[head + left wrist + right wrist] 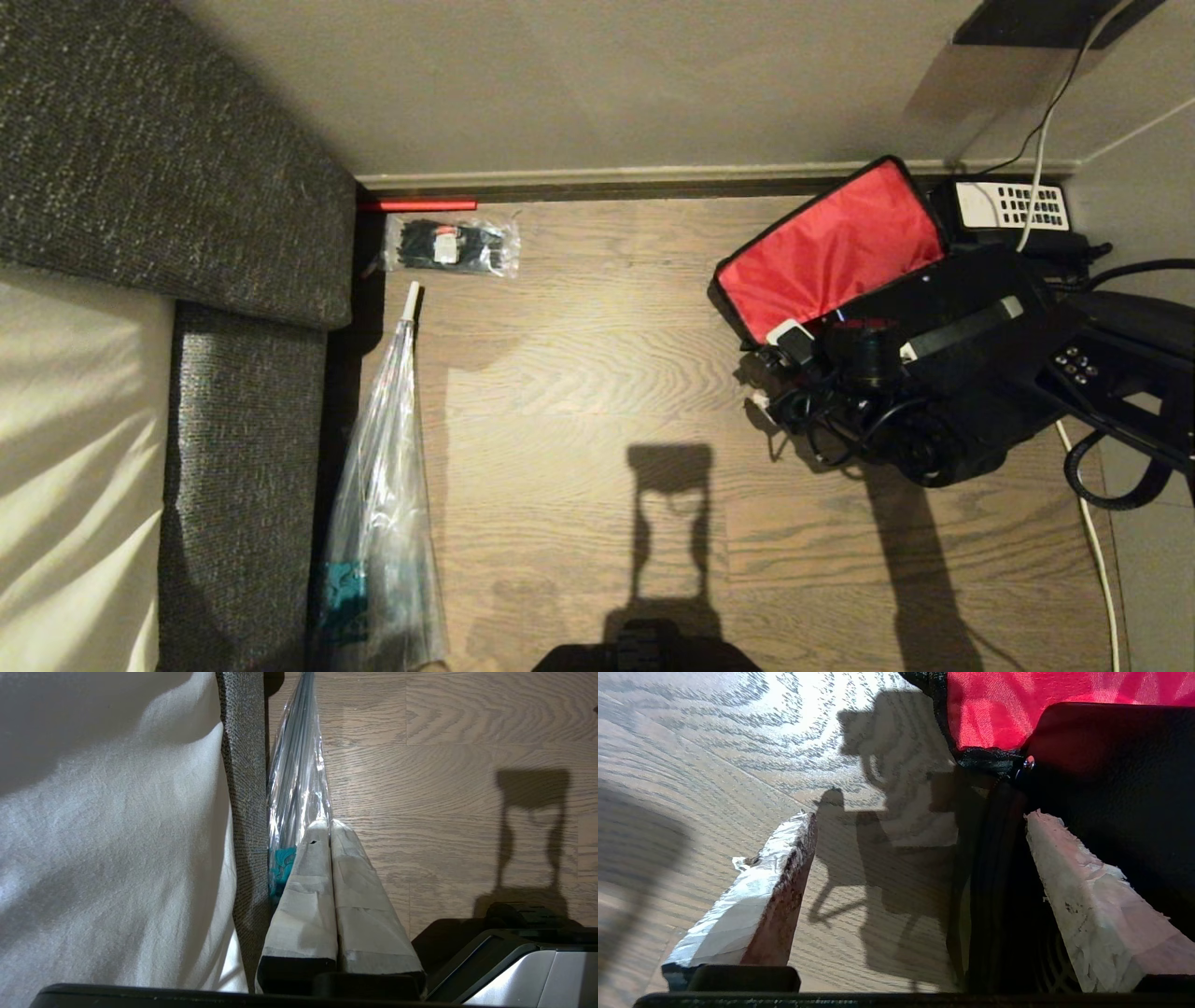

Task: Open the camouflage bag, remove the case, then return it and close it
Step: Close the top of the storage box

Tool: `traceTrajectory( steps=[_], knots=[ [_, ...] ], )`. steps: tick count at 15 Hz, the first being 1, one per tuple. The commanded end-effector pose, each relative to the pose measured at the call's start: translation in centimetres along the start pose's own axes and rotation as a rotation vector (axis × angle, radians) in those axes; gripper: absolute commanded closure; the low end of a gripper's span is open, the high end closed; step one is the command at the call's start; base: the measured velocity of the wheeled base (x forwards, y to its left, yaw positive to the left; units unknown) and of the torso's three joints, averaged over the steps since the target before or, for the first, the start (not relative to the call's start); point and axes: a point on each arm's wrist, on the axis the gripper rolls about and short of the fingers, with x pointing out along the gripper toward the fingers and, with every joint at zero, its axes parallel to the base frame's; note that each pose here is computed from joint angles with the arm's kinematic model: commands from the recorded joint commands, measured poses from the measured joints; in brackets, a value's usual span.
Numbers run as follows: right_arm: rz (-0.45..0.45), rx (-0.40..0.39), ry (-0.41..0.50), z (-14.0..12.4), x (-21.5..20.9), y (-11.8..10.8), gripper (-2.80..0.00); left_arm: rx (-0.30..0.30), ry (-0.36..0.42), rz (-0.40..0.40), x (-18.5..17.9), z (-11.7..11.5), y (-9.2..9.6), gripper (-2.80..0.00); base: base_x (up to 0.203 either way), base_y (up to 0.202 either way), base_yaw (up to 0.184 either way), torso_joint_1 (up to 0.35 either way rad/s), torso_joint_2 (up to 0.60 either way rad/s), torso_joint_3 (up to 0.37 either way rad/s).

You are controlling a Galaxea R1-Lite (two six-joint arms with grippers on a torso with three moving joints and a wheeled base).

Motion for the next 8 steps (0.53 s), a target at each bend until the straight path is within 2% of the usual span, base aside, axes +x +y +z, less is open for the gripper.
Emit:
traceTrajectory(
  steps=[1,4,8],
  knots=[
    [0.006,-0.05,0.011,-0.4,-0.4,0.3,-2.8,0.0,-0.001,0.0,0.0,0.0,0.0,0.0,0.0,0.0,0.0,0.0,0.0,0.0],
    [0.0,-0.089,0.01,-0.9,-0.1,0.6,-2.8,0.0,-0.001,0.0,0.0,0.0,0.0,0.0,0.0,0.0,0.0,0.0,0.0,0.0],
    [-0.058,-0.137,0.075,-2.1,0.8,1.3,-2.8,0.0,-0.001,0.0,0.0,0.0,0.0,0.0,0.0,0.0,0.0,0.0,0.0,0.0]
  ],
)
